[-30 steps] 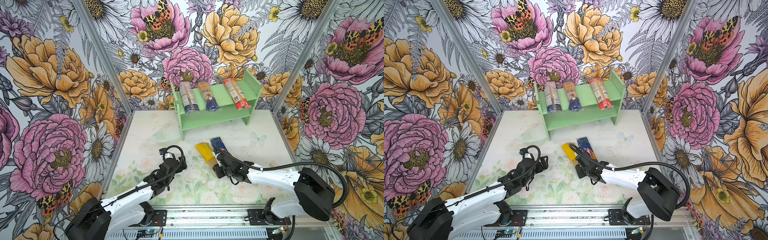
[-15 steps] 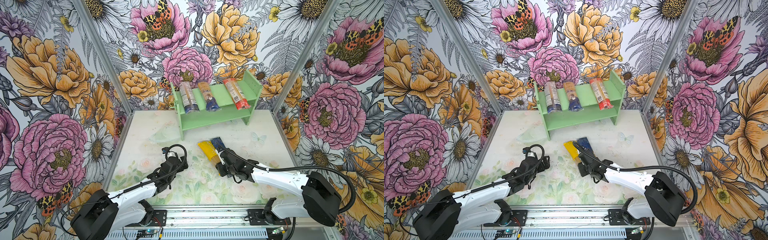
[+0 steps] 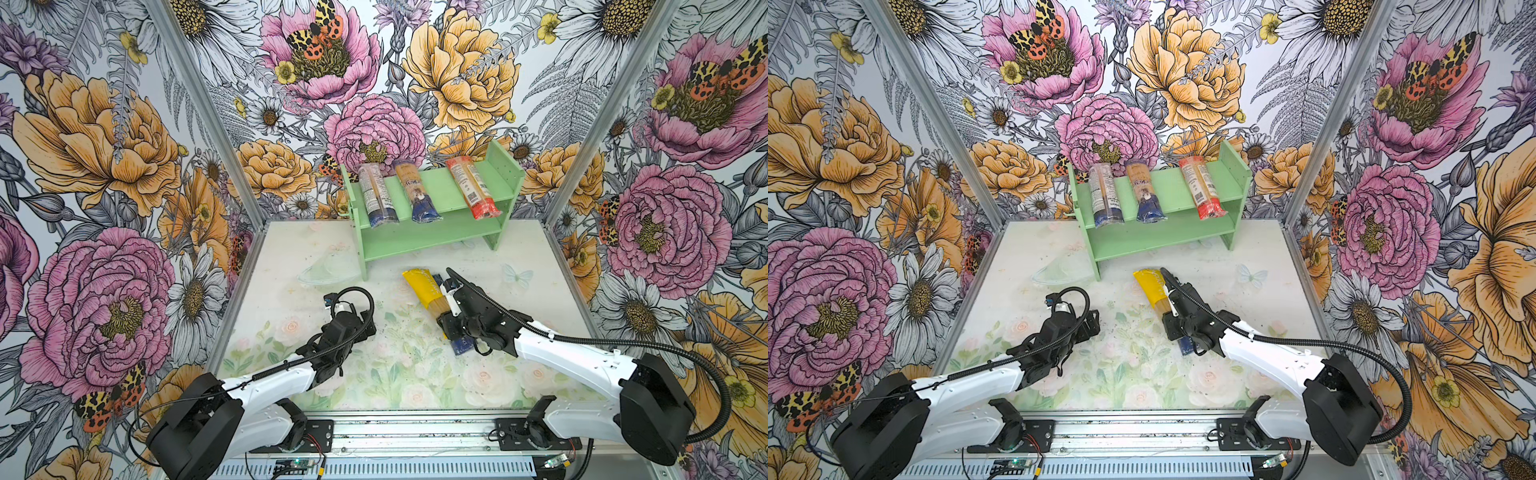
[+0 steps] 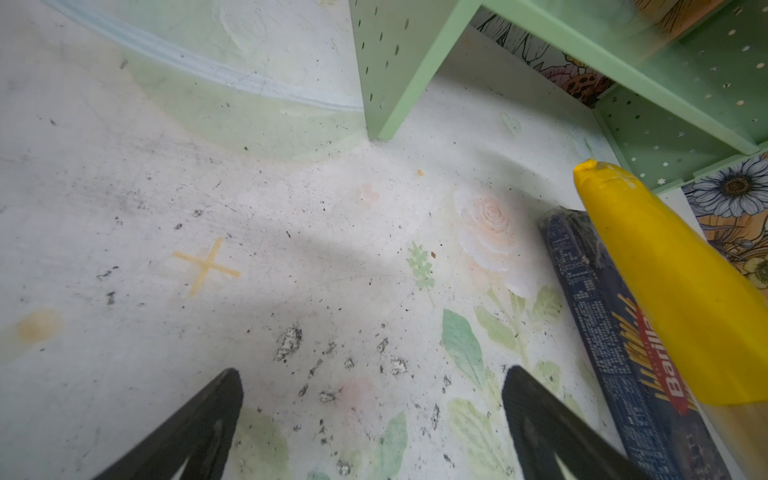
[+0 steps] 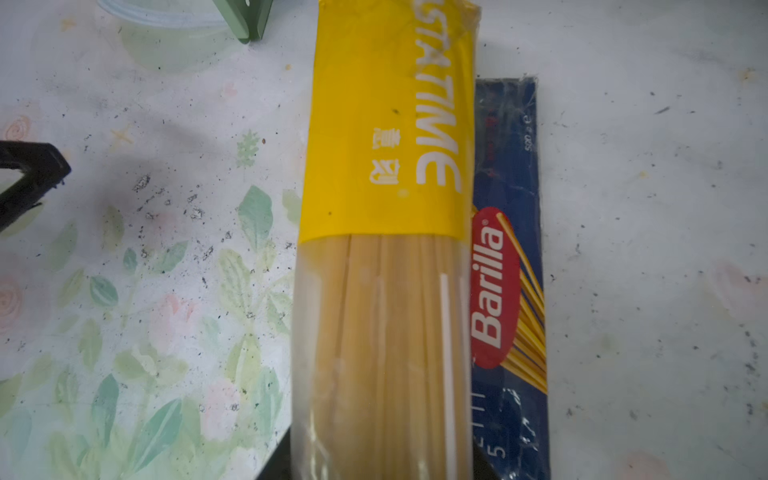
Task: Place and organize the pasta boxes and bags onto the shelf
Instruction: 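Lift the yellow Pastatime bag off the table with the right gripper, then carry the upright yellow bag with the right gripper toward the shelf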
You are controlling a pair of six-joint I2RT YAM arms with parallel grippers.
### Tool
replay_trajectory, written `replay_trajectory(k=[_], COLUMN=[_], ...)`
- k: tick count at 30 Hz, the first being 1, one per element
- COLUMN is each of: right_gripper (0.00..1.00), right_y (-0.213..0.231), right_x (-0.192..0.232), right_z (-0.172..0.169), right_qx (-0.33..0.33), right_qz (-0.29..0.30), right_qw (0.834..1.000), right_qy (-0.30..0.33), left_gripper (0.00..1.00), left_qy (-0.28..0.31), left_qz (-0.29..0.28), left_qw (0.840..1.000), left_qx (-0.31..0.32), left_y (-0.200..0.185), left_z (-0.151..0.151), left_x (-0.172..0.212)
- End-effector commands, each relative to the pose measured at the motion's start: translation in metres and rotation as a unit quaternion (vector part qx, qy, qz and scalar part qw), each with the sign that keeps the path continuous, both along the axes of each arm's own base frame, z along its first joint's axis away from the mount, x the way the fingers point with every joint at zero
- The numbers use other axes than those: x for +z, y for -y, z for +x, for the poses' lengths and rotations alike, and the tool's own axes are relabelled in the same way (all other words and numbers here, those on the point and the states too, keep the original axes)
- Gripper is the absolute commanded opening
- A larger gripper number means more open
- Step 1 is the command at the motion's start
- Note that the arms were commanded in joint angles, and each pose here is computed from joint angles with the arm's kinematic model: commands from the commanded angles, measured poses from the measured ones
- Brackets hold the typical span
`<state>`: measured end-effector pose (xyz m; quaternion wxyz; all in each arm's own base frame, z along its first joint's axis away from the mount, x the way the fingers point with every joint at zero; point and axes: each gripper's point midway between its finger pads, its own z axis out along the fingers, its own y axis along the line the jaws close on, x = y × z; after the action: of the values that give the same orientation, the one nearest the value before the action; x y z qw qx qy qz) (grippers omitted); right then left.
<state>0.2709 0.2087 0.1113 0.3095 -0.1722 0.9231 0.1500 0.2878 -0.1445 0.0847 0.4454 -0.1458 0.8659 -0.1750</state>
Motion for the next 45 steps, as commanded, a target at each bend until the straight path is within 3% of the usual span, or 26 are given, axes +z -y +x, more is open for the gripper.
replay_trajectory(k=[1, 21, 32, 45], right_gripper=[0.00, 0.00, 0.00, 0.00], right_y=[-0.019, -0.013, -0.014, -0.017], right_x=[0.082, 0.132, 0.154, 0.160], right_z=[0.029, 0.036, 0.052, 0.082], right_qx=[0.009, 0.045, 0.053, 0.047], right_qz=[0.099, 0.204, 0.280, 0.296], right_qw=[0.990, 0.973, 0.952, 0.946], right_qy=[0.096, 0.094, 0.112, 0.123], left_gripper=[0.99, 0.99, 0.99, 0.99], left_qy=[0.019, 0.013, 0.015, 0.016], left_qz=[-0.007, -0.010, -0.015, -0.017], left_qw=[1.000, 1.000, 1.000, 1.000], left_qx=[-0.006, -0.004, -0.005, -0.004], left_y=[0.004, 0.004, 0.004, 0.004], left_z=[0.008, 0.008, 0.008, 0.006], left_x=[0.012, 0.010, 0.012, 0.013])
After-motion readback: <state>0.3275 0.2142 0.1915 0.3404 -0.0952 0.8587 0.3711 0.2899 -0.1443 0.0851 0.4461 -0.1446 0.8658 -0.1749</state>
